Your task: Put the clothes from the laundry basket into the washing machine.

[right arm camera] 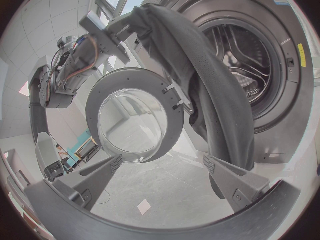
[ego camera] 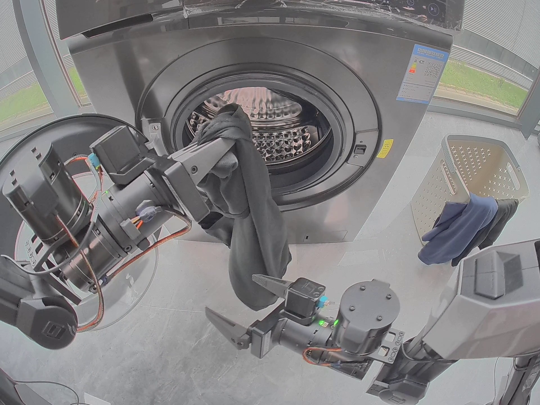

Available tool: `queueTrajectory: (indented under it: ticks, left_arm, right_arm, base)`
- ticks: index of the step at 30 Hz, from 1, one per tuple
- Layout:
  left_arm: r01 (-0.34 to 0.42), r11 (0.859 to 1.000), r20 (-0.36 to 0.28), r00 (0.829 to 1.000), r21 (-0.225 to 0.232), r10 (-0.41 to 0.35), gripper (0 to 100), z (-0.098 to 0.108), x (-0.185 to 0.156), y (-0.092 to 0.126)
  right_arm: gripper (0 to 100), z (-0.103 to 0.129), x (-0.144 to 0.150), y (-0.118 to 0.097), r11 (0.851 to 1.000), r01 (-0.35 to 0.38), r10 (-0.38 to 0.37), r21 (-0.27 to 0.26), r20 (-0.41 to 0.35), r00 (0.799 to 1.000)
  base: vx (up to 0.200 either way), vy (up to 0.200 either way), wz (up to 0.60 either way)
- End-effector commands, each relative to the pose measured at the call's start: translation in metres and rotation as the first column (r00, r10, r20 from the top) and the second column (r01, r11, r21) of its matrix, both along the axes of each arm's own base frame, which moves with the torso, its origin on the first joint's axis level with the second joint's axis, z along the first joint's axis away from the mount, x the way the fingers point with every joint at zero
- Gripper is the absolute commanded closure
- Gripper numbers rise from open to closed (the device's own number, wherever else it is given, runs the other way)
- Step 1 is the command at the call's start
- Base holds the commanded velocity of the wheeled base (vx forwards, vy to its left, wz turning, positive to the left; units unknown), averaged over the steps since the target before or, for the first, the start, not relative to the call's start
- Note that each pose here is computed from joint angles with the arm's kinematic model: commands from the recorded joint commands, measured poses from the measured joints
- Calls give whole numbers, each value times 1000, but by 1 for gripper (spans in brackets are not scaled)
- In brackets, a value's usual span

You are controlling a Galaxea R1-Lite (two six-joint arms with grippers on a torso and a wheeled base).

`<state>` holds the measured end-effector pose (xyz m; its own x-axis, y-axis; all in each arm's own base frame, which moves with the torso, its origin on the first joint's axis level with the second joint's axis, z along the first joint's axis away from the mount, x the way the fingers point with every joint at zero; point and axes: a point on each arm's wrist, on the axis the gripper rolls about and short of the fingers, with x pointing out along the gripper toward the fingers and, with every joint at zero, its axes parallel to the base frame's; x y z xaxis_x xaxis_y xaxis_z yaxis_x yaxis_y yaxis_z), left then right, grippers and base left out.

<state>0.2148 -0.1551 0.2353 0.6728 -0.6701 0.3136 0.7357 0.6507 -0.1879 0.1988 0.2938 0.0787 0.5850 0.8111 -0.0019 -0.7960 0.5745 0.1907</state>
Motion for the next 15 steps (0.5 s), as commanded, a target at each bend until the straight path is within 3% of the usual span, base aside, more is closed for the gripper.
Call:
queueTrajectory:
  ticks: [1, 15]
  left_arm:
    - [-4, 1000, -5, 1000, 1, 4, 100, -1, 1, -2]
    - [-18, 1000, -22, 1000, 10, 18, 100, -6, 3, -2]
  right_arm:
    - [0, -14, -3, 18, 999, -36, 36, -12, -8, 999]
    - [0, -20, 7, 43, 998, -50, 49, 23, 10, 999]
  base:
    - [0, 0, 0]
    - [0, 0, 0]
